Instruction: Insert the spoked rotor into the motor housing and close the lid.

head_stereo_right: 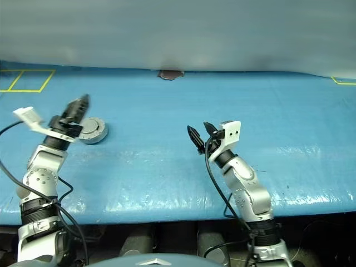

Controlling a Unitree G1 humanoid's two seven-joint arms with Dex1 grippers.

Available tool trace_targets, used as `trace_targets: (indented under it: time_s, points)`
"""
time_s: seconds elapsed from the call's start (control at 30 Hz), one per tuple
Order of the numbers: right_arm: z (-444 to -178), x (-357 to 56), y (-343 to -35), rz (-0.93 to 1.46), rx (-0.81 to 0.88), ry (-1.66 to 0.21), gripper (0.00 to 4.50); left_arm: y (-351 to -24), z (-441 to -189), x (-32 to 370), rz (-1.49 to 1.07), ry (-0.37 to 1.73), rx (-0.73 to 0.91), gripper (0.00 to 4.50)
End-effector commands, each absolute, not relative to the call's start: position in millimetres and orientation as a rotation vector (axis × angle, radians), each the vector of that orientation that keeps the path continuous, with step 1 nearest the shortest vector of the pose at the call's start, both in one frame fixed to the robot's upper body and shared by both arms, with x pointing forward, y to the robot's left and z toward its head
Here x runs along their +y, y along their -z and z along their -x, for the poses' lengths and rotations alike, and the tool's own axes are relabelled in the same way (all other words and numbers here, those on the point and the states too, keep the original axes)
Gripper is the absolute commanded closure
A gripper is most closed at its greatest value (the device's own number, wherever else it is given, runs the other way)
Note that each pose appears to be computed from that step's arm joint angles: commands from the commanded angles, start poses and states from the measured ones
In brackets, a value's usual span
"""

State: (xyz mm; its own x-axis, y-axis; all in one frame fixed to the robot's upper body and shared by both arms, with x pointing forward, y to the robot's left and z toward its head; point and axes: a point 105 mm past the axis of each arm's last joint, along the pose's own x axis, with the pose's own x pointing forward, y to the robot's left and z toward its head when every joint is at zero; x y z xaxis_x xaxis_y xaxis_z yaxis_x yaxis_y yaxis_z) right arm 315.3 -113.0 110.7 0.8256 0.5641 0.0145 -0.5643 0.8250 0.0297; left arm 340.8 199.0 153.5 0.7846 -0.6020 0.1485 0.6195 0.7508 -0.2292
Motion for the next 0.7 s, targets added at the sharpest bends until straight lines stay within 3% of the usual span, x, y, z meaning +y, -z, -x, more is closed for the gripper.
trace_targets:
  time_s: [0.03,0.17,0.3,0.7]
  points:
    - [-302.5,-113.7,-118.1,0.159,-0.022,-0.727,1.00,-122.1,-321.6,138.2,-0.061,0.949,0.103,0.02]
    - [-299.4,-120.6,-117.7,0.156,-0.004,-0.773,1.00,-115.8,-322.2,129.0,-0.154,1.006,0.102,0.02]
    - [-303.2,-128.5,-111.7,0.177,0.026,-0.747,0.08,-108.3,-322.5,136.2,-0.200,1.011,0.132,0.00]
    - [-309.9,-130.0,-103.3,0.229,0.055,-0.697,0.03,-101.7,-315.4,135.5,-0.230,1.035,0.145,0.00]
